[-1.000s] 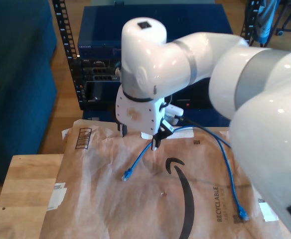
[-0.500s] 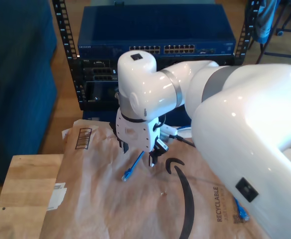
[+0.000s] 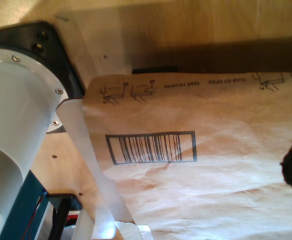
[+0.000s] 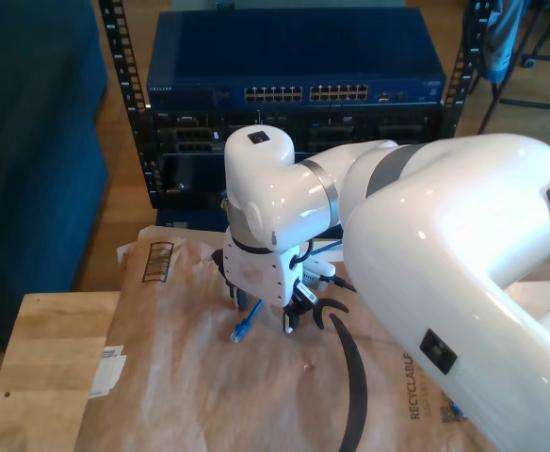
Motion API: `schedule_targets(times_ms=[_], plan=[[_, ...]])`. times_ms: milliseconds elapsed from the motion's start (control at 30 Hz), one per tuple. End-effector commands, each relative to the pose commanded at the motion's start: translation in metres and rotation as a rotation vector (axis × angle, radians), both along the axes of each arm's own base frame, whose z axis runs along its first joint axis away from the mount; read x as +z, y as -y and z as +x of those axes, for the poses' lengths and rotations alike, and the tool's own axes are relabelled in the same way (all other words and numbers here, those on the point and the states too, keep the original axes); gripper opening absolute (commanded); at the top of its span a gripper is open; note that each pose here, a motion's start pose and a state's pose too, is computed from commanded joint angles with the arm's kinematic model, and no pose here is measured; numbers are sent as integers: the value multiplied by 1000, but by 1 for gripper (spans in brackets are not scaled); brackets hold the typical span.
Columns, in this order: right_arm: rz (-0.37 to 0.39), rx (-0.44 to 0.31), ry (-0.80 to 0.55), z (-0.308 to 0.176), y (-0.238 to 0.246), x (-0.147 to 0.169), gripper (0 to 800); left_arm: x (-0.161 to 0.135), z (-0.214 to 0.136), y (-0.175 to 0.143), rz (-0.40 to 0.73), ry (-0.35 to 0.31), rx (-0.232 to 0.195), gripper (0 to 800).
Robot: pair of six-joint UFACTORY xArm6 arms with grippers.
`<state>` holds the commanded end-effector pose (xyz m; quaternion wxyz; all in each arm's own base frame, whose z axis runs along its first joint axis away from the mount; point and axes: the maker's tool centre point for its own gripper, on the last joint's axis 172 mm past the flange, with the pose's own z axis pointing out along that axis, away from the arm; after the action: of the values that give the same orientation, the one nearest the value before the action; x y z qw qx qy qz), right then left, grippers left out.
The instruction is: Grab the cable and plug it in
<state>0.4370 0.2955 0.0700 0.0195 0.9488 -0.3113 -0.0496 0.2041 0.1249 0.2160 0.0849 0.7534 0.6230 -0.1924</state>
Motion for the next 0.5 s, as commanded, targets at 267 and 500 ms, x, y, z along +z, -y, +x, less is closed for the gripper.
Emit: schedule_targets(times_ms=[267, 500], plan=[[-8, -60, 0, 2, 0, -5, 378, -2, 0, 0, -4, -5, 0, 800], [-4, -64, 4, 3, -1, -2, 303, -4, -1, 1, -9, -10, 0, 800]])
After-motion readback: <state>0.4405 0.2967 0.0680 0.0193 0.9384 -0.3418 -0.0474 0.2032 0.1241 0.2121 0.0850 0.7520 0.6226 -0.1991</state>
